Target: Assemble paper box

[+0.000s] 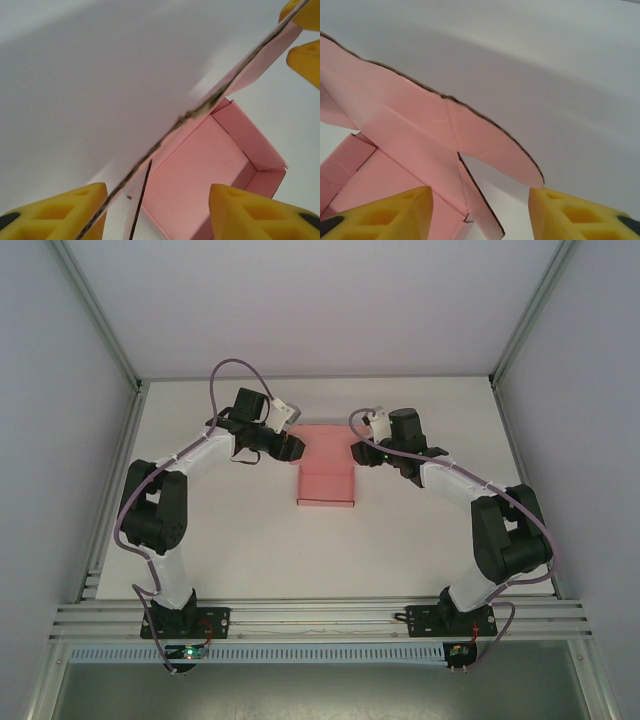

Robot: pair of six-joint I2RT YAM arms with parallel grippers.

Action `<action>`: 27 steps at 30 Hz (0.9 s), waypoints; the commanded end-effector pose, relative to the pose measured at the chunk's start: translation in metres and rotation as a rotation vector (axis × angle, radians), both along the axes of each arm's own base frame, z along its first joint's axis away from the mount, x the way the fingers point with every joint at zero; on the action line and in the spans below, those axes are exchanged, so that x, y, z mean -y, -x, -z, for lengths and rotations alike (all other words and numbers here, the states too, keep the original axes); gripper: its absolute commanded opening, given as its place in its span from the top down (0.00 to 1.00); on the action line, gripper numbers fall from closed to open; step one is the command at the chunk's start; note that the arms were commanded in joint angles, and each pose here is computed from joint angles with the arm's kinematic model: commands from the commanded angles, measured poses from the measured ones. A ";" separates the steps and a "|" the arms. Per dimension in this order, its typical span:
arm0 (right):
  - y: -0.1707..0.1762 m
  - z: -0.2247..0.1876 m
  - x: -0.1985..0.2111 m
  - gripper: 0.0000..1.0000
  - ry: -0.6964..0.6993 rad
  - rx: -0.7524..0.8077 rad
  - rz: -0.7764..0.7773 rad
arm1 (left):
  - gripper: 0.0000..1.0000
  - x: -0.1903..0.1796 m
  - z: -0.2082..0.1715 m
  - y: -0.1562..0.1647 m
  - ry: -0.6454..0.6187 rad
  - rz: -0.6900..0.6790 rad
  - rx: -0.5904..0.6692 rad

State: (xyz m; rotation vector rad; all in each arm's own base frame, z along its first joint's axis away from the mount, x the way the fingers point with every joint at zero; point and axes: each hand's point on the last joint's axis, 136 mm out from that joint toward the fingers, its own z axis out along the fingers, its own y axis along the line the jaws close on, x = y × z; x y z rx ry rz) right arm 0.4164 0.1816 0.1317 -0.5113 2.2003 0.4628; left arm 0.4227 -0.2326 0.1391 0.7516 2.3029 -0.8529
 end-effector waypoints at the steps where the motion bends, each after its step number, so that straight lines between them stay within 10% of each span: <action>1: -0.005 -0.005 -0.005 0.54 -0.023 -0.003 -0.021 | 0.54 -0.004 0.000 -0.002 -0.004 0.008 -0.017; 11: -0.006 -0.002 -0.010 0.86 -0.051 -0.027 -0.017 | 0.91 -0.007 0.000 -0.010 -0.024 -0.048 -0.022; 27: -0.028 -0.039 0.017 0.93 -0.027 0.182 0.572 | 1.00 -0.010 -0.014 -0.028 -0.358 -0.562 0.188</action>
